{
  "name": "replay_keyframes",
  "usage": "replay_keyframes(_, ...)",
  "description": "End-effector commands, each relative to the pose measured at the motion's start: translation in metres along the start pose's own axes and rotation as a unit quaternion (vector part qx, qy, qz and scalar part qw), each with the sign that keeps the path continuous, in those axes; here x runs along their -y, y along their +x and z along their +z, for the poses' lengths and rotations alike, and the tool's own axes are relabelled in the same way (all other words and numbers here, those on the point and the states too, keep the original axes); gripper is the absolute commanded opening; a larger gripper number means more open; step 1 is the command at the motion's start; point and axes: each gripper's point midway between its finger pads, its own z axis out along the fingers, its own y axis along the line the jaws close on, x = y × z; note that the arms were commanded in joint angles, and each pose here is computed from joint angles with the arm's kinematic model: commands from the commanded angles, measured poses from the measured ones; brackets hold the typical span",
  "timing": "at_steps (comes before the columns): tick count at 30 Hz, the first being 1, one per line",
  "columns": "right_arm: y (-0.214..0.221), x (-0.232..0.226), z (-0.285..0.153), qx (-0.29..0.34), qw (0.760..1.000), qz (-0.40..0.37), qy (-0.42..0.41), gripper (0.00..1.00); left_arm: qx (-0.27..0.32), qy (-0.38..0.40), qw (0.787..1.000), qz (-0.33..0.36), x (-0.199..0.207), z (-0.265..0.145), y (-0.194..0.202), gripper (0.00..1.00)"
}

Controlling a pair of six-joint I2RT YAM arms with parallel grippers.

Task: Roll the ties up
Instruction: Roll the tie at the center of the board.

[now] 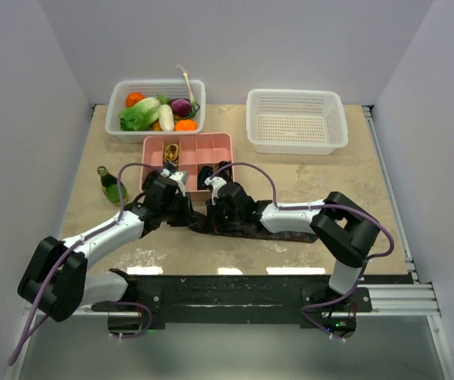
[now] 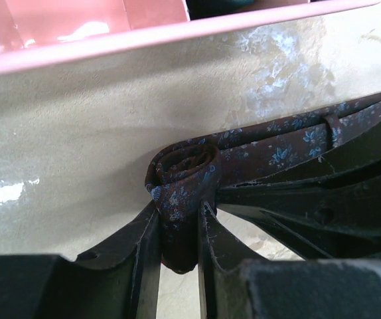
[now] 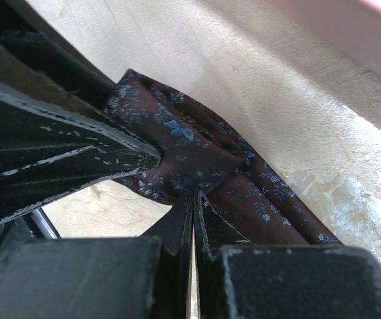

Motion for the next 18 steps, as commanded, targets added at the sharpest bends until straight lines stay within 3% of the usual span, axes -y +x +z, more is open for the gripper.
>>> replay_keyframes(1, -0.017, -0.006, 0.001, 0.026, 1.0, -0.006, -0.007, 0.0, -0.022, 0.01, 0.999, 0.039, 0.008, 0.0, -0.008, 0.08)
replay_keyframes(11, -0.018, -0.006, 0.016, 0.026, 1.0, 0.0, -0.01, 0.0, -0.032, -0.004, 0.999, 0.044, 0.007, -0.005, -0.012, 0.0)
replay_keyframes(18, -0.018, -0.004, 0.019, 0.029, 1.0, 0.007, -0.007, 0.0, -0.018, -0.018, 0.998, 0.054, 0.011, -0.009, -0.024, 0.0)
